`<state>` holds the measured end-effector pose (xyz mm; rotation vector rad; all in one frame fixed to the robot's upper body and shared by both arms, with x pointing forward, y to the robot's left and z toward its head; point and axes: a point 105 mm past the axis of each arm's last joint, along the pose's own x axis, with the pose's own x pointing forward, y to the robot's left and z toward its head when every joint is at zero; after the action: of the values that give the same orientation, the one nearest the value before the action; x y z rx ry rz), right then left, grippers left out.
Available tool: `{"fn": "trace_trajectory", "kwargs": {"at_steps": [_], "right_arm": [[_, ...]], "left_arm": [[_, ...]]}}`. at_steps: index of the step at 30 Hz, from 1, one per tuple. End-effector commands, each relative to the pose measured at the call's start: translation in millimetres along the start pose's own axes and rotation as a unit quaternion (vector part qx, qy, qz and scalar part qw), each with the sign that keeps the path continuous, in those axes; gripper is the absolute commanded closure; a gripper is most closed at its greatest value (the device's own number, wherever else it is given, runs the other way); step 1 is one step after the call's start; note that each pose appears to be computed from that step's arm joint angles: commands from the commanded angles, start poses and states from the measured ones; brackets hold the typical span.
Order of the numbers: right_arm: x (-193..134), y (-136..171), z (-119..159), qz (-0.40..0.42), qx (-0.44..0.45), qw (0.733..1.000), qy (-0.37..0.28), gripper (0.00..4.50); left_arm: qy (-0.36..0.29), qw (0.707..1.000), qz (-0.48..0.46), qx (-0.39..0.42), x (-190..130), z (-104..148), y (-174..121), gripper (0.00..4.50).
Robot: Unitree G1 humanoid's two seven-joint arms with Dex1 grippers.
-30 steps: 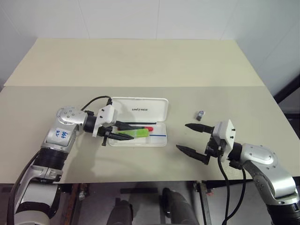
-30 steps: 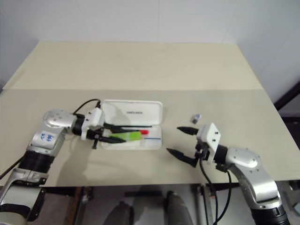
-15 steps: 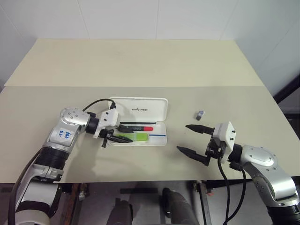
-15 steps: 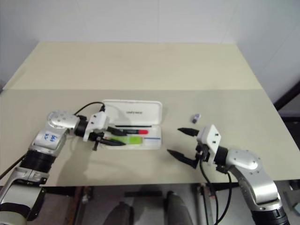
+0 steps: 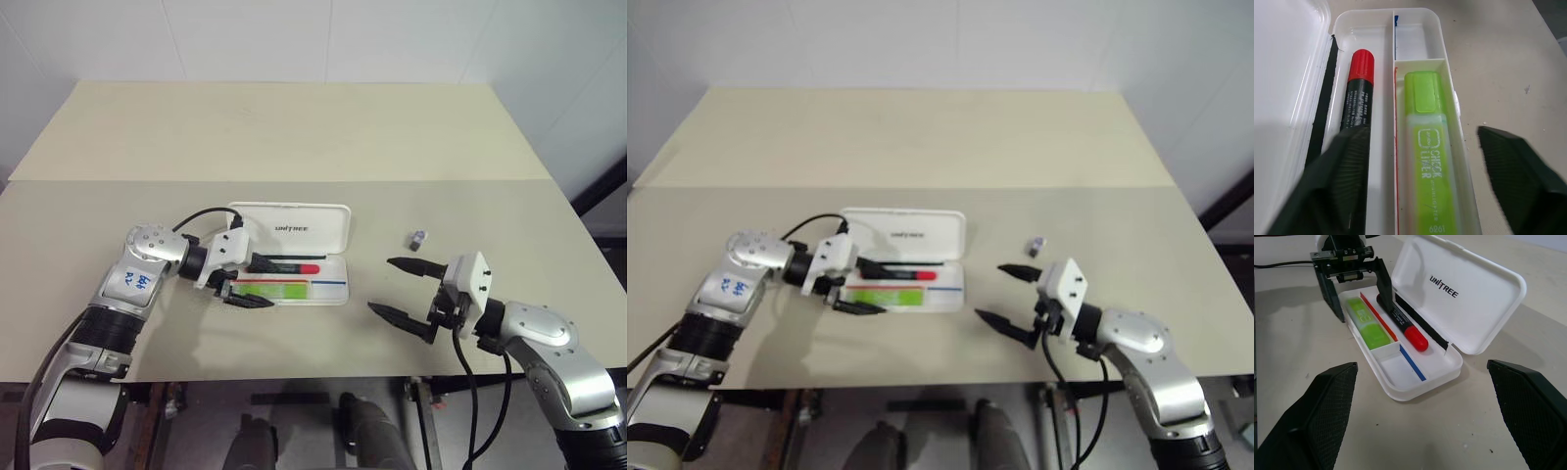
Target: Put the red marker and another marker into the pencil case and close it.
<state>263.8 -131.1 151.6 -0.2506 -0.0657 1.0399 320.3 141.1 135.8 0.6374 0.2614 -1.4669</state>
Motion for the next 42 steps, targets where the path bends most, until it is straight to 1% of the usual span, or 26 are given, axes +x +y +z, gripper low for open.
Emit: {"fn": "trace_trajectory", "kwargs": {"at_steps": [1, 5, 7, 11, 16, 19, 22, 25, 28, 33, 36, 38, 42], "right_arm": [[3.1, 2.2, 14.4, 0.008, -0.024, 1.000, -0.018, 0.00], [2.6, -0.2, 15.8, 0.005, -0.026, 0.999, -0.017, 0.00], [1.8, -1.7, 16.3, 0.002, -0.027, 1.000, -0.016, 0.00], [-1.1, -8.6, 17.9, -0.026, -0.028, 0.999, -0.015, 0.00], [-3.4, -23.2, 19.2, -0.075, -0.036, 0.996, -0.012, 0.00], [-1.9, -37.2, 13.6, -0.112, -0.031, 0.993, -0.004, 0.00], [0.8, -48.4, 7.5, -0.141, -0.029, 0.990, 0.001, 0.00], [7.4, -63.3, 0.5, -0.186, -0.029, 0.982, 0.010, 0.00], [14.4, -73.3, -12.5, -0.226, -0.025, 0.973, 0.040, 0.00], [21.9, -84.1, -27.2, -0.279, -0.006, 0.958, 0.072, 0.00], [26.1, -93.0, -33.1, -0.317, 0.008, 0.945, 0.086, 0.00], [28.2, -99.2, -34.7, -0.341, 0.015, 0.936, 0.092, 0.00], [26.9, -111.4, -29.8, -0.388, 0.019, 0.918, 0.082, 0.00]], "left_arm": [[-0.004, 1.000, 0.007, 0.030, -5.6, 16.6, 2.2, 0.05], [-0.021, 0.999, 0.013, 0.043, -8.1, 29.8, -2.6, 0.05], [-0.052, 0.996, 0.026, 0.069, -9.0, 43.8, -4.8, 0.05], [-0.150, 0.985, 0.036, 0.082, -14.0, 78.5, -22.5, 0.05], [-0.203, 0.973, 0.074, 0.074, -25.1, 89.4, -37.3, 0.05], [-0.222, 0.967, 0.113, 0.054, -33.1, 87.9, -42.7, 0.05], [-0.219, 0.964, 0.144, 0.046, -38.3, 83.9, -46.3, 0.05], [-0.229, 0.954, 0.190, 0.048, -49.0, 83.6, -45.6, 0.05], [-0.241, 0.947, 0.205, 0.050, -62.1, 82.7, -54.1, 0.05], [-0.238, 0.949, 0.205, 0.028, -79.4, 68.4, -67.0, 0.05], [-0.276, 0.942, 0.190, 0.020, -89.9, 72.3, -69.7, 0.05], [-0.288, 0.944, 0.161, 0.012, -92.2, 72.0, -72.9, 0.05], [-0.289, 0.951, 0.106, -0.007, -96.6, 66.6, -80.2, 0.05]]}}
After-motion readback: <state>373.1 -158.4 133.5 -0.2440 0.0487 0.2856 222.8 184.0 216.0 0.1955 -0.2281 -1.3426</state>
